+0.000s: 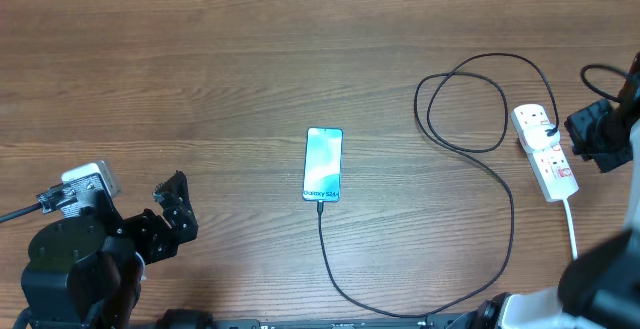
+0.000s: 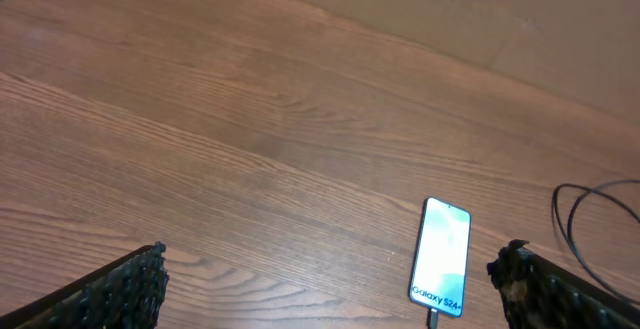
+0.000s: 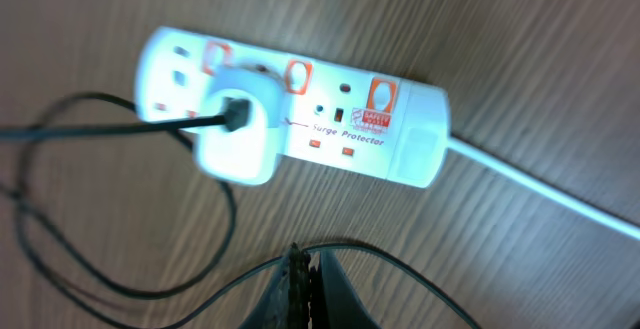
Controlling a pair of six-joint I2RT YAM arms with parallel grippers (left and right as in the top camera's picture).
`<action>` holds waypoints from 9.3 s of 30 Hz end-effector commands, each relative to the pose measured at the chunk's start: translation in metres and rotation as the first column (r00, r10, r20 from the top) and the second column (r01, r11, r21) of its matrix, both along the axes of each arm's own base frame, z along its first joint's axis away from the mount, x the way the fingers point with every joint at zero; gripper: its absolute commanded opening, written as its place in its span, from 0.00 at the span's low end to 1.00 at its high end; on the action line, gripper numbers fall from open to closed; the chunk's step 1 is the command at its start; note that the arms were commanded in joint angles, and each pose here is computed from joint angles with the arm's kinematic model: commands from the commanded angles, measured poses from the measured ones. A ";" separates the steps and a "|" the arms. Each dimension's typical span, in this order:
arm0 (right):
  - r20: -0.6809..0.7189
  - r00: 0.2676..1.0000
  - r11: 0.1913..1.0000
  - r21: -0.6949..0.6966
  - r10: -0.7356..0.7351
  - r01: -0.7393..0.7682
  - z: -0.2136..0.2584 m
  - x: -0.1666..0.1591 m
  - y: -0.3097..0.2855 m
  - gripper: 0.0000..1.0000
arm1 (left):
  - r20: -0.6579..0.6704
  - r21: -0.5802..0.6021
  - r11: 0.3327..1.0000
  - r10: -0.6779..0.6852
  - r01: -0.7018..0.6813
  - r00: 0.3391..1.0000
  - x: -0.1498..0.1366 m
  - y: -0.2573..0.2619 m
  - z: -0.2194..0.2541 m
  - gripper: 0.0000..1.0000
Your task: Plug charger to phone and switch on socket
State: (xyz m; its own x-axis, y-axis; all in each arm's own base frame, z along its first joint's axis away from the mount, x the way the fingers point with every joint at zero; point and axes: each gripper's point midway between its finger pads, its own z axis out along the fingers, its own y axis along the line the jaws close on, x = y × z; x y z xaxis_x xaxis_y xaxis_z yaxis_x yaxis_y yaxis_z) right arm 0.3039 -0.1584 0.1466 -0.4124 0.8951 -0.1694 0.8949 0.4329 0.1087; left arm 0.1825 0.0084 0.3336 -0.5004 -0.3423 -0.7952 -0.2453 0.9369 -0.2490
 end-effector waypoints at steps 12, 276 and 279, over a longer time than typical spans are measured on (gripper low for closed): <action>-0.062 0.994 0.990 0.121 0.086 -0.078 -0.050 0.050 -0.027 0.04 | -0.066 -0.006 1.000 0.020 -0.021 0.998 -0.010 0.002 -0.014 1.00; 0.774 0.162 0.791 -0.596 0.612 -0.140 0.025 -0.058 0.157 1.00 | 0.495 0.001 0.997 -0.070 0.080 0.866 0.063 -0.018 -0.176 1.00; 0.774 0.162 0.791 -0.596 0.612 -0.140 0.025 -0.058 0.157 1.00 | 0.491 0.029 0.994 -0.102 0.101 0.865 0.063 -0.021 -0.176 0.99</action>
State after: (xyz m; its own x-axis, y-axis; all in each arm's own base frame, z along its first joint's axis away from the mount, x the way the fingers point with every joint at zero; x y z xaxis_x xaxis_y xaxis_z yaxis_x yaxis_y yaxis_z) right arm 0.2460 -0.0008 0.1736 -0.0347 0.4535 -0.8906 -0.0270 0.8903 0.4545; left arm 0.2459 -0.0093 0.1575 -0.0749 -0.3658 -0.9277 -0.0195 0.9306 -0.3654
